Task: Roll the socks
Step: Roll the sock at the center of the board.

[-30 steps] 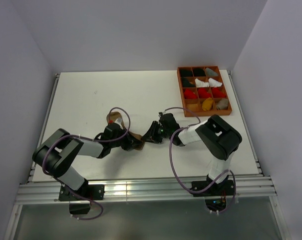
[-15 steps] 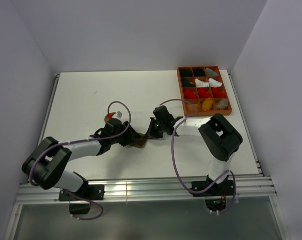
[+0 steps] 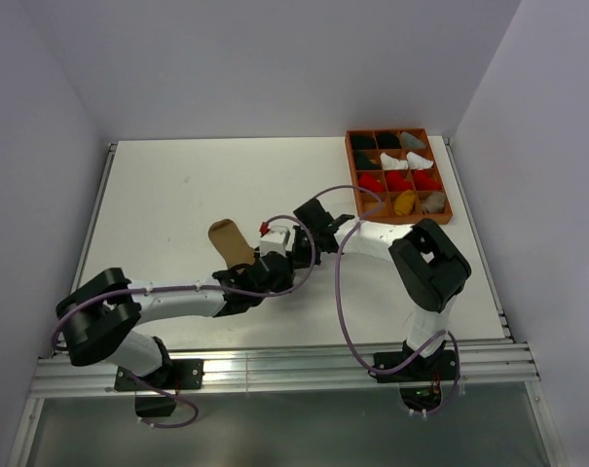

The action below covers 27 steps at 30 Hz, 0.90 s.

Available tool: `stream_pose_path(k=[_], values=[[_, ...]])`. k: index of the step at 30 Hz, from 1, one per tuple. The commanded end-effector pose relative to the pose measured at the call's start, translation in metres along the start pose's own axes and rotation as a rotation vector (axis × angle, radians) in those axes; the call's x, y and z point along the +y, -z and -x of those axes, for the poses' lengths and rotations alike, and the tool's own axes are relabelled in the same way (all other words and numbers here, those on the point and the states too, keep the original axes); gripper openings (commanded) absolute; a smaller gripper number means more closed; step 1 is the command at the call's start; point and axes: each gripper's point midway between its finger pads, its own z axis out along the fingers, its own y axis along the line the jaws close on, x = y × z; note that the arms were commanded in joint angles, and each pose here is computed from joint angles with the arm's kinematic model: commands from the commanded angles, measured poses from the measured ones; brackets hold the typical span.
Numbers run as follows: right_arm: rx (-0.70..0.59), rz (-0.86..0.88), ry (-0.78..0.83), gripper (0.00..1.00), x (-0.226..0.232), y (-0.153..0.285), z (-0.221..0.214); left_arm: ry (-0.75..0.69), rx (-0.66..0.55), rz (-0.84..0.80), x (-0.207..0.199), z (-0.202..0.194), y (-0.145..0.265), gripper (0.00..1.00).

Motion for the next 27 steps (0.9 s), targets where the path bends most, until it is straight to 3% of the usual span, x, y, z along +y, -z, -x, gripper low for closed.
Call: stream_pose_path(k=[1, 9, 21, 24, 25, 27], values=[[-0.002, -0.038, 0.017, 0.0, -0.001, 0.003, 0.006, -0.133, -0.08, 0.097, 0.002, 0.013, -0.008, 0.5], [0.009, -0.03, 0.018, 0.0, 0.0, 0.001, 0.004, -0.225, -0.044, 0.111, -0.007, -0.004, -0.023, 0.42], [0.018, -0.011, 0.013, 0.0, 0.001, -0.002, 0.001, -0.256, 0.041, 0.191, 0.004, -0.036, -0.036, 0.31], [0.018, 0.01, 0.013, 0.0, 0.005, -0.002, 0.001, -0.273, 0.07, 0.235, 0.013, -0.042, -0.036, 0.23], [0.018, 0.018, 0.012, 0.0, 0.005, -0.001, 0.0, -0.272, 0.077, 0.243, 0.015, -0.044, -0.035, 0.13], [0.014, 0.082, 0.017, 0.0, 0.015, 0.001, 0.001, -0.264, 0.079, 0.246, 0.015, -0.044, -0.035, 0.02]])
